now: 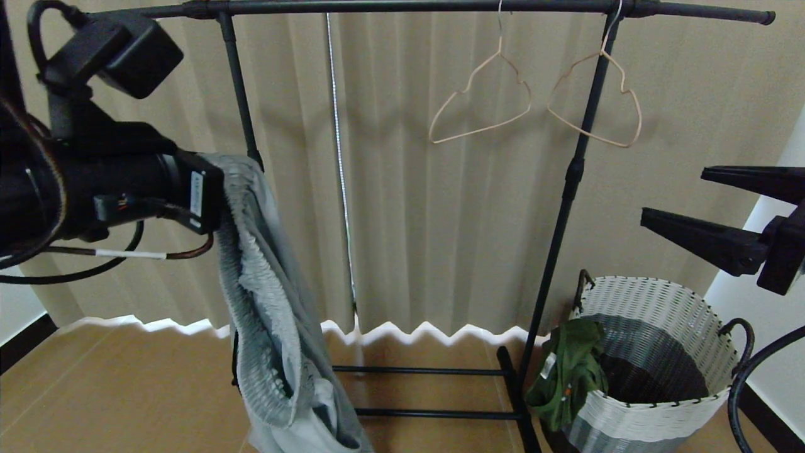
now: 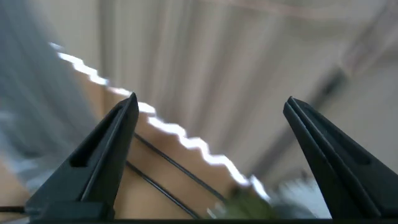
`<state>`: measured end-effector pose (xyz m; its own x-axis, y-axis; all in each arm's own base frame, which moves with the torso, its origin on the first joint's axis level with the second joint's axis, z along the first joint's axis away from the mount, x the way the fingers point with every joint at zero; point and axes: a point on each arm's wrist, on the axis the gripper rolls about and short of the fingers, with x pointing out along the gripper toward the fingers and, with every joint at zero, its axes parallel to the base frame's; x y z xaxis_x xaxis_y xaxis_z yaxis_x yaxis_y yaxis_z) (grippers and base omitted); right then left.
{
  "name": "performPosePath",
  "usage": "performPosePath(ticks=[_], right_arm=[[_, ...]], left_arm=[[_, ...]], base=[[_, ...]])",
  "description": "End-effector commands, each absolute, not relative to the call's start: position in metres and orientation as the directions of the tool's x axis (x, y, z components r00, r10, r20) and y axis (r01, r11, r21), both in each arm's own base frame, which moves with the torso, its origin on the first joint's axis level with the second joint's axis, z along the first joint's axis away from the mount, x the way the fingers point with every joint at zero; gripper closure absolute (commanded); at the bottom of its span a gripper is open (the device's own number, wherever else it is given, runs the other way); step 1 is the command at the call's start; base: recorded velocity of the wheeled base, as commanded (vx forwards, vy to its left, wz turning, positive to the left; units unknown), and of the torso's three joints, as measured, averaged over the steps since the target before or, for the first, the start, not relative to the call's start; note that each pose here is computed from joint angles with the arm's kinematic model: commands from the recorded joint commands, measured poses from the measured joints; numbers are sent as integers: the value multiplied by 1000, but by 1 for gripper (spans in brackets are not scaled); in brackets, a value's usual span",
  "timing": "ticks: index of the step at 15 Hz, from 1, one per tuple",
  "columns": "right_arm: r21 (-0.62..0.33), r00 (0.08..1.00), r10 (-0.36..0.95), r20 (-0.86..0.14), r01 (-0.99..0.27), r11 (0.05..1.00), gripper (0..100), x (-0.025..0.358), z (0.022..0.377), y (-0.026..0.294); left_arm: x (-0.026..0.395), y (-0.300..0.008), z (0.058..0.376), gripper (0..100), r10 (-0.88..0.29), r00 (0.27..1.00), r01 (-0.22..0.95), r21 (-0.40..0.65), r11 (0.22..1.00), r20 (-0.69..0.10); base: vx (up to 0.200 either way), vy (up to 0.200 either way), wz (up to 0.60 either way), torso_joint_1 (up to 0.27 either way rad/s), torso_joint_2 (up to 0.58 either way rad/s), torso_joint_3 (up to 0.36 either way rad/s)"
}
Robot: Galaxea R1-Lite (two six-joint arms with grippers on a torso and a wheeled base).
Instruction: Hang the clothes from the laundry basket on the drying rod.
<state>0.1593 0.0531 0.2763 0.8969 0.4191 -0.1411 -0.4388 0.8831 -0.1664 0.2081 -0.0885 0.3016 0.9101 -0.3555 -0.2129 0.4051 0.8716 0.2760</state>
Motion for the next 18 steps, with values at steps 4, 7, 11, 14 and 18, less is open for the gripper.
performPosePath(ticks=[4, 7, 11, 14, 18], right_arm=[[-187, 951, 291, -102, -305, 934, 0, 152, 252, 38], [-188, 966, 250, -69, -259, 948, 0, 153, 246, 31], [-189, 969, 243, -49, -248, 950, 0, 144, 249, 29], [-186, 978, 190, -84, -203, 961, 0, 138, 245, 20], [-184, 982, 160, -96, -175, 967, 0, 141, 243, 15]], left_arm=[[150, -56, 270, 100, -322, 920, 377, 280, 883, -224], [136, -47, 271, 100, -301, 937, 341, 279, 898, -175], [137, -42, 261, 100, -271, 941, 318, 253, 914, -204], [141, -42, 251, 100, -263, 941, 305, 198, 931, -213], [141, -42, 248, 100, -264, 945, 302, 203, 931, -195]], base=[[0, 0, 0, 0, 0, 0], [0, 0, 0, 0, 0, 0], [0, 0, 0, 0, 0, 0], [0, 0, 0, 0, 0, 0], [0, 0, 0, 0, 0, 0]])
